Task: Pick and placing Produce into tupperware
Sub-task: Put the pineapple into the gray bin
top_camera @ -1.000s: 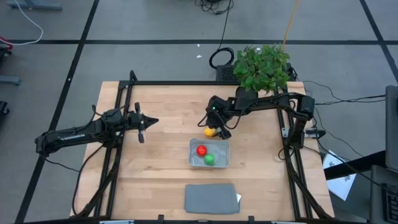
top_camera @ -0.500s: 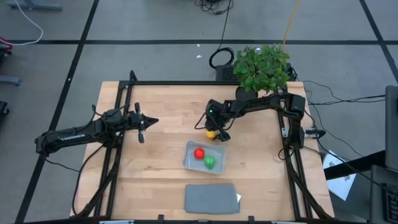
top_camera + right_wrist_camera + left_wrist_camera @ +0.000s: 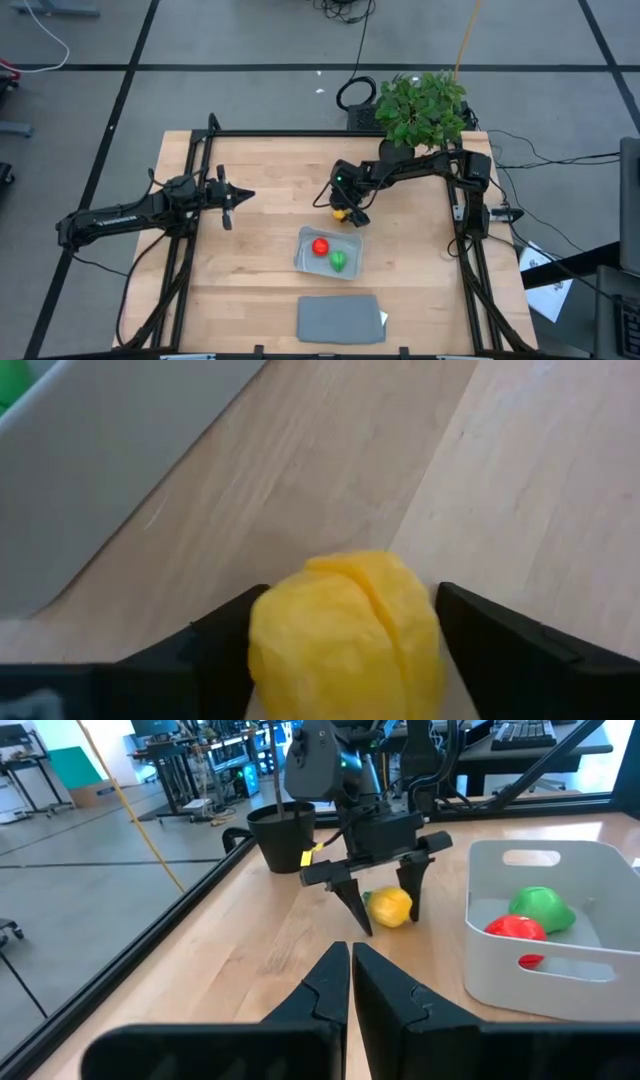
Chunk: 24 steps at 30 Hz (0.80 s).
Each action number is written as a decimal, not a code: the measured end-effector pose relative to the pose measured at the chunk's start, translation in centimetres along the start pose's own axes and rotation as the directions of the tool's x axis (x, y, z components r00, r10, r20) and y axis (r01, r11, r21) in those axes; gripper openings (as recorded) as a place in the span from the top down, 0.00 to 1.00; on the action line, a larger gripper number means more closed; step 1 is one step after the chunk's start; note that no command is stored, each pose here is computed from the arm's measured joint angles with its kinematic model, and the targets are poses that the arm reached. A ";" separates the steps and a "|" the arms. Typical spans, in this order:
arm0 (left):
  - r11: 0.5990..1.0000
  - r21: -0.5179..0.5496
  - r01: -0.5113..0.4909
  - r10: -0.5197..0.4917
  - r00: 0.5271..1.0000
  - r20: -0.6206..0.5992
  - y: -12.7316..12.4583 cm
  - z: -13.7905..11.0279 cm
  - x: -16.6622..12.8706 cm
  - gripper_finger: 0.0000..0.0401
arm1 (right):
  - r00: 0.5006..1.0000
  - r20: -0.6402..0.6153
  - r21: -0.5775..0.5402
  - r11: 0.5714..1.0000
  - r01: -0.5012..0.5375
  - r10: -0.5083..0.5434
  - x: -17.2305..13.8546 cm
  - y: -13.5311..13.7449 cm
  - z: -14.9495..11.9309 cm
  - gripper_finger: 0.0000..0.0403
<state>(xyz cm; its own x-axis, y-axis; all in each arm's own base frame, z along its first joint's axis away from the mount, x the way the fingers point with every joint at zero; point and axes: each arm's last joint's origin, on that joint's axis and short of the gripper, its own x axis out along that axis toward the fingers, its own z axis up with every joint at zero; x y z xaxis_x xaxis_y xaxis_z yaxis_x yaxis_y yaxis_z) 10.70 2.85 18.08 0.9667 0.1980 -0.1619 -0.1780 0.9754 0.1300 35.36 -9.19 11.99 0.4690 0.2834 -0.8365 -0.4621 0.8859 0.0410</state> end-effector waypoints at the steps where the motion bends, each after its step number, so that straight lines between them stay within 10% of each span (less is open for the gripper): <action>1: 1.000 0.000 0.000 0.000 1.000 0.000 0.0 0.0 0.0 0.95 | 1.000 -0.001 0.000 1.000 0.000 0.000 0.0 0.0 0.0 0.35; 8: 1.000 -0.016 0.000 0.000 1.000 0.000 0.0 0.0 0.0 0.95 | 1.000 -0.003 -0.006 1.000 -0.015 0.015 -0.5 0.6 0.4 0.57; 24: 1.000 -0.030 0.001 -0.001 1.000 0.001 0.0 0.0 0.0 0.95 | 0.992 0.112 0.024 0.998 0.063 -0.066 -6.1 2.2 3.3 0.57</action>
<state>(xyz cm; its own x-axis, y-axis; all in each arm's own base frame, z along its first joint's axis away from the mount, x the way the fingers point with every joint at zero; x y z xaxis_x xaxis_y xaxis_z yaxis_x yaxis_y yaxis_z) 10.70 2.84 18.08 0.9670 0.1970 -0.1613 -0.1826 0.9781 0.1000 34.00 -7.79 18.93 0.5795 0.2640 -0.7710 -0.4133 0.9106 0.0011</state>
